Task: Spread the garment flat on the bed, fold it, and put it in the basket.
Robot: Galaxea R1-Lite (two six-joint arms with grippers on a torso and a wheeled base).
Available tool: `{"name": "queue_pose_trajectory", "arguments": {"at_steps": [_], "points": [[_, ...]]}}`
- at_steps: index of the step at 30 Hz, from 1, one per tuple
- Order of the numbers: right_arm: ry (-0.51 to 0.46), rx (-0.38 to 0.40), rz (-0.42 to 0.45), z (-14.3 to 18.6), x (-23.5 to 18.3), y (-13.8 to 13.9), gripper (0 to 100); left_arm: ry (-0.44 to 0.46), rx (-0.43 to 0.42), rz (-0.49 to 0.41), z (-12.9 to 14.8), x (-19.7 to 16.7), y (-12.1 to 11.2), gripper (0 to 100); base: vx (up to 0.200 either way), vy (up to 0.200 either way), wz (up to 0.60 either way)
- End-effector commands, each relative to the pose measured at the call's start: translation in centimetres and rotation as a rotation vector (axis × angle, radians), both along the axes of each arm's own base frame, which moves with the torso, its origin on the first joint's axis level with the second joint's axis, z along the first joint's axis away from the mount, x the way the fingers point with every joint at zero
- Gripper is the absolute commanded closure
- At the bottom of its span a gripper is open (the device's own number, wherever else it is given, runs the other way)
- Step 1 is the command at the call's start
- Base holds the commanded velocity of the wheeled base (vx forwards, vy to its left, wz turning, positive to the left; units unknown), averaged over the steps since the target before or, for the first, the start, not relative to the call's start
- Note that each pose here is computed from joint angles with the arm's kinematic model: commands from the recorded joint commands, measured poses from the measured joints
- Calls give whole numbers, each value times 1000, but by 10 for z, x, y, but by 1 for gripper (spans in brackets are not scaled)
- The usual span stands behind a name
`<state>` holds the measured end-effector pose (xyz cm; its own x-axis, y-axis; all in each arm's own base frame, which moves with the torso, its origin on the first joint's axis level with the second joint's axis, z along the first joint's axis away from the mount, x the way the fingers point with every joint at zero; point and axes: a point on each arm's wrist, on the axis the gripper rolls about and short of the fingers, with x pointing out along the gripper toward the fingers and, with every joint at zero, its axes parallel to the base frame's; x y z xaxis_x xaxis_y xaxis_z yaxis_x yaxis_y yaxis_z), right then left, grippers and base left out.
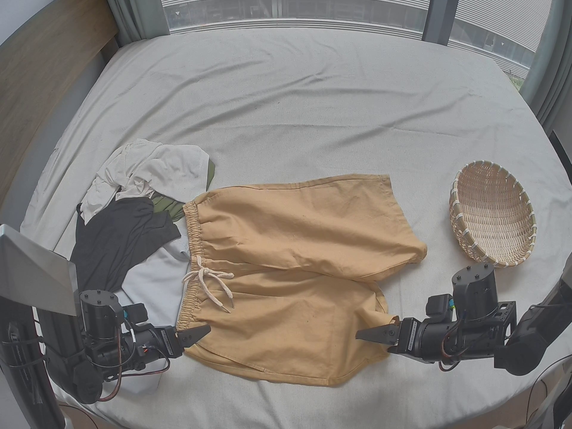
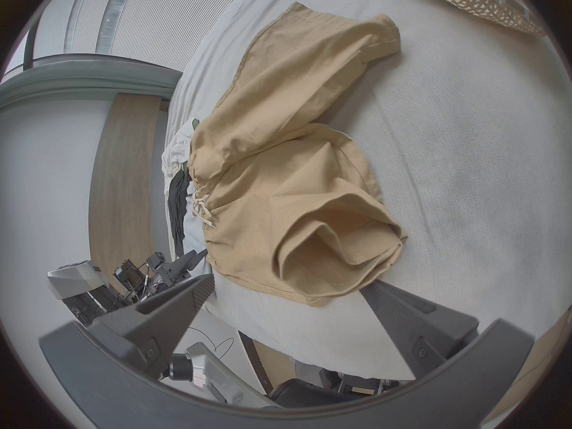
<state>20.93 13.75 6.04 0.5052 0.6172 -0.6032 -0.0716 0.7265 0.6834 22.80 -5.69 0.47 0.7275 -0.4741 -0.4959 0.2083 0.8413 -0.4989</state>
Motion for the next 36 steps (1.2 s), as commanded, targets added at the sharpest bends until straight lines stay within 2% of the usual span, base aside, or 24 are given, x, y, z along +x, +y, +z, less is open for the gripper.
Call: {"name": "queue_pose_trajectory", "arguments": {"at_steps": [1, 12, 16, 25, 29, 36], "points": [[-18, 15, 2, 4, 3, 2, 0, 1, 0, 1, 0, 0, 0, 0, 0, 0, 0], [7, 8, 21, -9, 20, 17, 0, 4, 1, 4, 0, -1, 1, 0, 0, 0, 0], [15, 48, 57, -6, 24, 20, 0, 7, 2, 5, -1, -1, 1, 0, 0, 0, 0], [83, 84, 90, -3, 2, 10, 0, 9, 2, 2, -1, -1, 1, 0, 0, 0, 0], [53, 116, 88, 11, -13, -3, 0, 7, 1, 4, -1, 0, 1, 0, 0, 0, 0], [-81, 214, 41, 52, -32, -26, 0, 9, 2, 4, -3, 2, 0, 0, 0, 0, 0]]}}
